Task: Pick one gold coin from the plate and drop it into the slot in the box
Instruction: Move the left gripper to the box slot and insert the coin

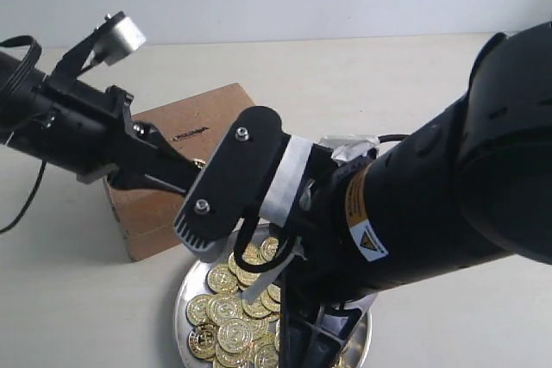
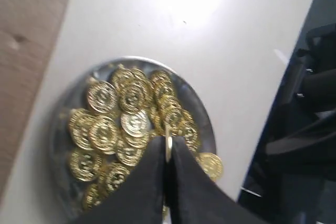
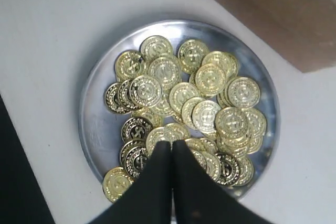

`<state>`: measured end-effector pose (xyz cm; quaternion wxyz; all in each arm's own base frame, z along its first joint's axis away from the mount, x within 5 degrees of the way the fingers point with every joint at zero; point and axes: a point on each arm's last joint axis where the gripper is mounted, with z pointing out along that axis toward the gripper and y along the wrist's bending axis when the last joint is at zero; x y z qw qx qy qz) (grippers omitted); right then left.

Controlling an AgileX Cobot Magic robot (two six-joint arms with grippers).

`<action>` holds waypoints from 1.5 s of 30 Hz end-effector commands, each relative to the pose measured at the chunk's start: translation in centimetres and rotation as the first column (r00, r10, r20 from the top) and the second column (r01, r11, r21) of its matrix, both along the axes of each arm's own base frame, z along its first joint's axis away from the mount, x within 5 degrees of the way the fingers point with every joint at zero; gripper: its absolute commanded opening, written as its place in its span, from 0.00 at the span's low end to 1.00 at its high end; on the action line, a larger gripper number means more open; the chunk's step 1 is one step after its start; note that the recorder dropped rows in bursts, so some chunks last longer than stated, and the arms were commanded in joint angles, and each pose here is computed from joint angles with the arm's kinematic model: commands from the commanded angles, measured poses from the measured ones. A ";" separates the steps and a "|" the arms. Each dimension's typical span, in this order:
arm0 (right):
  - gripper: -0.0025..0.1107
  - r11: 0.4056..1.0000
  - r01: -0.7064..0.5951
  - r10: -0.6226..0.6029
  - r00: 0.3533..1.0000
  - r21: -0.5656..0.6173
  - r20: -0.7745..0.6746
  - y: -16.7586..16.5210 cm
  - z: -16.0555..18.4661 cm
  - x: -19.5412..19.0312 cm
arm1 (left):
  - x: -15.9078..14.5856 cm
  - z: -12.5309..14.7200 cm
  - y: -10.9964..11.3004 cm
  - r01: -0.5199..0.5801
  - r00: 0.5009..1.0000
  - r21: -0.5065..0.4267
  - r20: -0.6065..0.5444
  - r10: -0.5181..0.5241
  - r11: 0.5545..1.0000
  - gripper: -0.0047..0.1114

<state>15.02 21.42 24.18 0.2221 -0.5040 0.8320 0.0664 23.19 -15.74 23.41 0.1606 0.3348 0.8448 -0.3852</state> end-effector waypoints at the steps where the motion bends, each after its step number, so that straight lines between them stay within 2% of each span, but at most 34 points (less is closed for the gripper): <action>1: 0.02 0.999 0.049 -0.049 0.999 0.012 -0.011 -0.9 1.1 -0.4 | 2.1 2.0 0.1 -0.010 0.981 0.077 0.193 -0.005 0.997 0.04; 2: 0.02 0.998 0.053 -0.053 0.999 0.027 -0.004 -1.4 1.8 -0.7 | 3.0 2.9 0.2 -0.013 0.959 0.122 0.281 -0.022 0.992 0.04; 7: 0.02 0.996 0.057 -0.058 0.998 0.061 0.016 -2.7 3.6 -1.6 | 4.8 4.2 0.7 -0.055 0.892 0.223 0.449 -0.052 0.973 0.04; 8: 0.02 0.995 0.056 -0.059 0.998 0.082 0.028 -3.1 4.2 -1.8 | 5.4 4.0 0.9 -0.047 0.862 0.266 0.498 -0.096 0.963 0.04; 10: 0.02 0.992 0.054 -0.060 0.997 0.114 0.047 -3.6 5.0 -2.2 | 6.0 3.1 0.8 0.004 0.837 0.320 0.518 -0.178 0.947 0.04; 16: 0.02 0.987 0.052 -0.063 0.995 0.153 0.071 -4.5 6.2 -2.8 | 7.4 -0.5 0.3 0.075 0.836 0.386 0.479 -0.269 0.919 0.04; 21: 0.02 0.988 0.057 -0.066 0.996 0.141 0.063 -4.6 6.1 -2.8 | 7.9 -1.7 0.1 0.094 0.844 0.392 0.456 -0.282 0.915 0.04; 32: 0.02 0.989 0.057 -0.066 0.996 0.140 0.062 -4.6 6.1 -2.8 | 9.3 -1.9 -1.0 0.103 0.861 0.335 0.442 -0.252 0.937 0.04; 36: 0.02 0.989 0.057 -0.066 0.996 0.138 0.061 -4.6 6.1 -2.9 | 9.2 -2.7 -0.9 0.158 0.859 0.371 0.405 -0.313 0.915 0.04; 45: 0.02 0.989 0.057 -0.066 0.996 0.138 0.061 -4.6 6.1 -2.9 | 9.2 -2.8 -0.7 0.168 0.848 0.400 0.408 -0.339 0.901 0.04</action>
